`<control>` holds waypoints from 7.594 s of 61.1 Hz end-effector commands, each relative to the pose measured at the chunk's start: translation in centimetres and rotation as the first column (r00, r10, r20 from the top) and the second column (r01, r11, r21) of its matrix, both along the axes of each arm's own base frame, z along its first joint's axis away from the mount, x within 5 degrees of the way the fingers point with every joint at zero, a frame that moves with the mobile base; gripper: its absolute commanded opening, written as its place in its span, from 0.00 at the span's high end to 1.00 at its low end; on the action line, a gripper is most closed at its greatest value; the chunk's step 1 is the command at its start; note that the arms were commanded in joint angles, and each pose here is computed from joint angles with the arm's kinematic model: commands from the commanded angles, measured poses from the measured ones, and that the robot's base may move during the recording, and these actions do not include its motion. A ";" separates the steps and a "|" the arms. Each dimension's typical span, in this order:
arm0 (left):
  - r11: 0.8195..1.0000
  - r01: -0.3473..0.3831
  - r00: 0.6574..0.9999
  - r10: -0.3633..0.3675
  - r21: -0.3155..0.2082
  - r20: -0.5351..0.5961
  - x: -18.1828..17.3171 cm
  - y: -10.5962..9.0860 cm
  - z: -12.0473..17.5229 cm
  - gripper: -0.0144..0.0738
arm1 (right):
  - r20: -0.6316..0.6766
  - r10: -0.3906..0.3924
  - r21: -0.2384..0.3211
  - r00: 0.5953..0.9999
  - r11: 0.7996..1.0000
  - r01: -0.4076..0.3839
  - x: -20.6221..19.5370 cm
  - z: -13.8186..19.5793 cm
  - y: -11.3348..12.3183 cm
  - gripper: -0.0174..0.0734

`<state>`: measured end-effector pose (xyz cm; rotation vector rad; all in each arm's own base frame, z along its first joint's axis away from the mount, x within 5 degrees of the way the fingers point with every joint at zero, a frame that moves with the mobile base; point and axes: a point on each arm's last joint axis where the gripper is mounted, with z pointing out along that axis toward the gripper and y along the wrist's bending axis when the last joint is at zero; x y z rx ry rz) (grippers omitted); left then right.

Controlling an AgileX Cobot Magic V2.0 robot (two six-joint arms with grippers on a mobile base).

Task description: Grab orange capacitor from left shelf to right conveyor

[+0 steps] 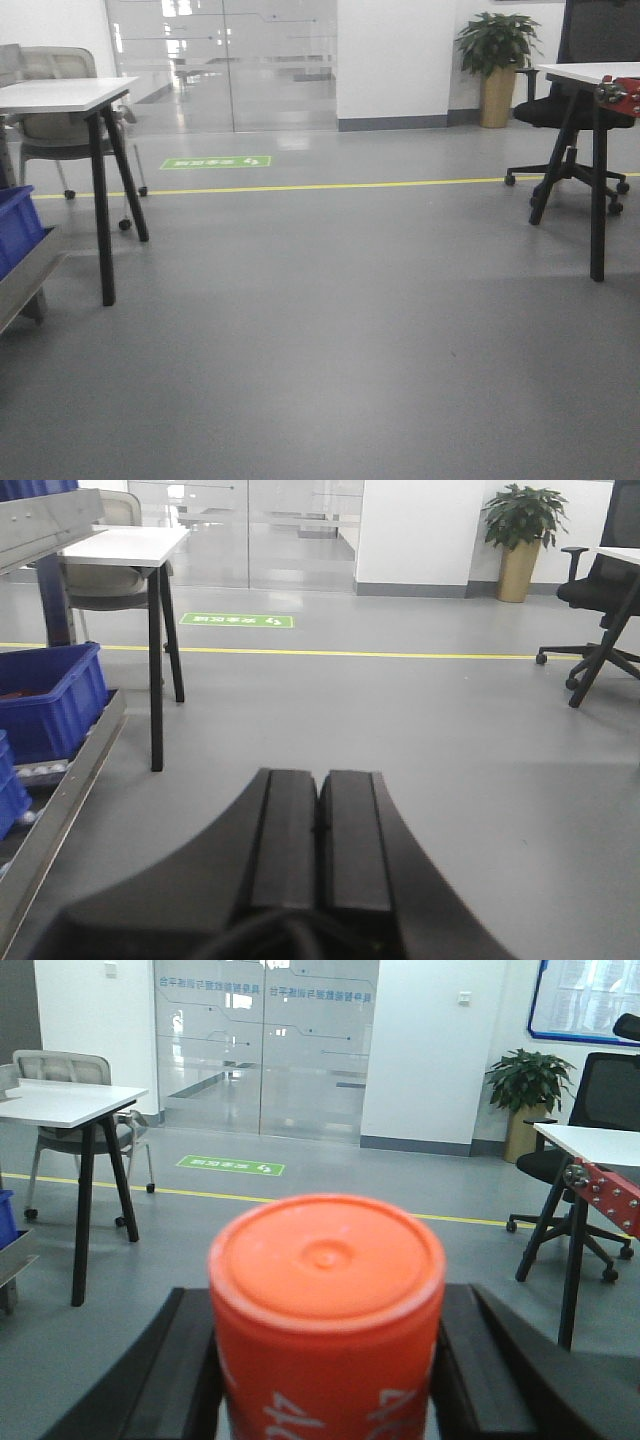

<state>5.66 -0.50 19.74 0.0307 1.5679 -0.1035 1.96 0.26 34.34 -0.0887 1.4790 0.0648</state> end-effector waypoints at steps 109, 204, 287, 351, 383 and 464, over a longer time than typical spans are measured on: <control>1.000 -0.007 0.995 0.008 -0.012 0.098 -0.1 0.1 0.9 0.98 | 0.100 -0.014 -0.005 0.995 1.000 0.014 -0.2 1.5 -0.1 0.64; 1.000 -0.007 0.995 0.008 -0.012 0.098 -0.1 0.1 0.9 0.98 | 0.100 -0.014 -0.005 0.995 1.000 0.014 -0.2 1.5 -0.1 0.64; 1.000 -0.008 0.995 0.009 -0.012 0.098 -0.1 0.1 0.9 0.98 | 0.100 -0.014 -0.005 0.995 1.000 0.014 -0.2 1.5 -0.1 0.64; 1.000 -0.008 0.995 0.009 -0.012 0.098 -0.1 0.1 0.9 0.98 | -0.023 -0.015 0.012 1.000 1.000 0.015 16.8 1.5 1.3 0.67; 1.000 -0.008 0.995 0.009 -0.012 0.098 -0.1 0.1 0.9 0.98 | -0.152 0.113 -0.074 0.982 0.989 -0.125 27.5 -9.2 5.4 0.67; 1.000 -0.008 0.995 0.009 -0.012 0.098 -0.1 0.1 0.9 0.98 | -0.239 0.144 -0.010 0.960 0.989 -0.151 27.4 -12.5 5.6 0.12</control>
